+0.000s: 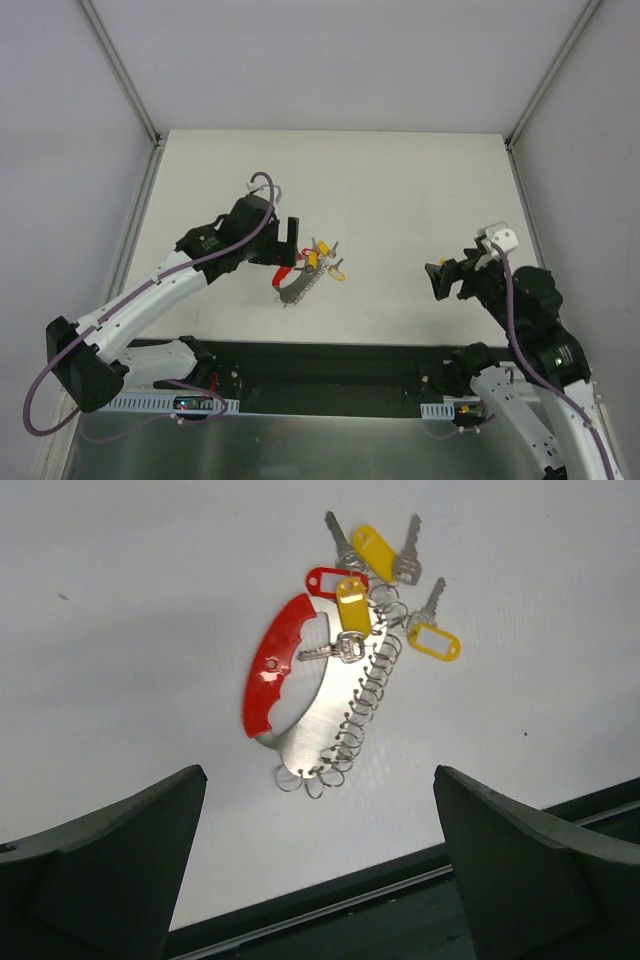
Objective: Put the keys on the keyring
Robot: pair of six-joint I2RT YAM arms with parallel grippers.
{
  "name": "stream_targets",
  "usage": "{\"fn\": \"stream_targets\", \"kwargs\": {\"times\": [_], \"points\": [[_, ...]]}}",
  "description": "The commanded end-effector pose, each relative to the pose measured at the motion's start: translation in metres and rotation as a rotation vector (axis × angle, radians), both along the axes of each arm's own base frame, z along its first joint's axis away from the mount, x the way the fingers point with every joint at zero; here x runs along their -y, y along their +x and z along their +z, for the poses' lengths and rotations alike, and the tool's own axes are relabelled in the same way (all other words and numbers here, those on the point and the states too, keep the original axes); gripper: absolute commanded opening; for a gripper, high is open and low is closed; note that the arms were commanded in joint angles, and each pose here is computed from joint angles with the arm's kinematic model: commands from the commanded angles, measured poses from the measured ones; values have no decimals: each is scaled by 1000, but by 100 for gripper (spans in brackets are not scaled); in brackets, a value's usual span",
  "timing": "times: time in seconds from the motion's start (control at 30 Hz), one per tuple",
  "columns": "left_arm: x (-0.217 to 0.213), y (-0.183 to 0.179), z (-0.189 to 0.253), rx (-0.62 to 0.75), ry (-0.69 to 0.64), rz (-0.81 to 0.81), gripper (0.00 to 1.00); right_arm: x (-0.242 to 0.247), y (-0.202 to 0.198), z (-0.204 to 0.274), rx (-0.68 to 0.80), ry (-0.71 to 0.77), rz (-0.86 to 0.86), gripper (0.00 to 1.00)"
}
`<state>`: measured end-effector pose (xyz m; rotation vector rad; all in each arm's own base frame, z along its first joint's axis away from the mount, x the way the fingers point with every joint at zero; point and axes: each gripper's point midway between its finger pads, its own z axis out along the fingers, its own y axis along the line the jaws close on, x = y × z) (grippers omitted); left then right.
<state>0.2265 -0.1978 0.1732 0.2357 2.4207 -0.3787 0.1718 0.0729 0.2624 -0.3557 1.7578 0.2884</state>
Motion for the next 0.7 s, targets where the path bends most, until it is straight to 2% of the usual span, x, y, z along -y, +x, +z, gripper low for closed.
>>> {"fn": "stream_targets", "kwargs": {"times": [0.0,0.13,0.23,0.3,0.33,0.37,0.53,0.57,0.63,0.67], "points": [[-30,-4,18,-36,16,-17,98,-49,10,-13,-197,24,201,96],[-51,6,26,13,70,7,99,-81,35,-53,-330,-29,285,96],[-64,15,22,39,129,31,99,-110,40,-68,-339,-88,359,97],[-70,18,16,44,166,31,99,-134,46,-88,-341,-185,406,99],[-73,19,14,47,188,30,99,-143,48,-91,-337,-212,432,97],[-79,23,14,67,213,53,99,-156,50,-112,-380,-273,489,90],[-105,21,-1,68,279,126,99,-218,52,-139,-294,-450,678,84],[-111,21,2,84,280,148,99,-229,56,-134,-267,-471,690,81],[-121,21,3,102,293,191,99,-248,54,-155,-271,-545,747,75],[-129,21,6,114,292,222,99,-253,54,-160,-275,-566,761,70]]}}
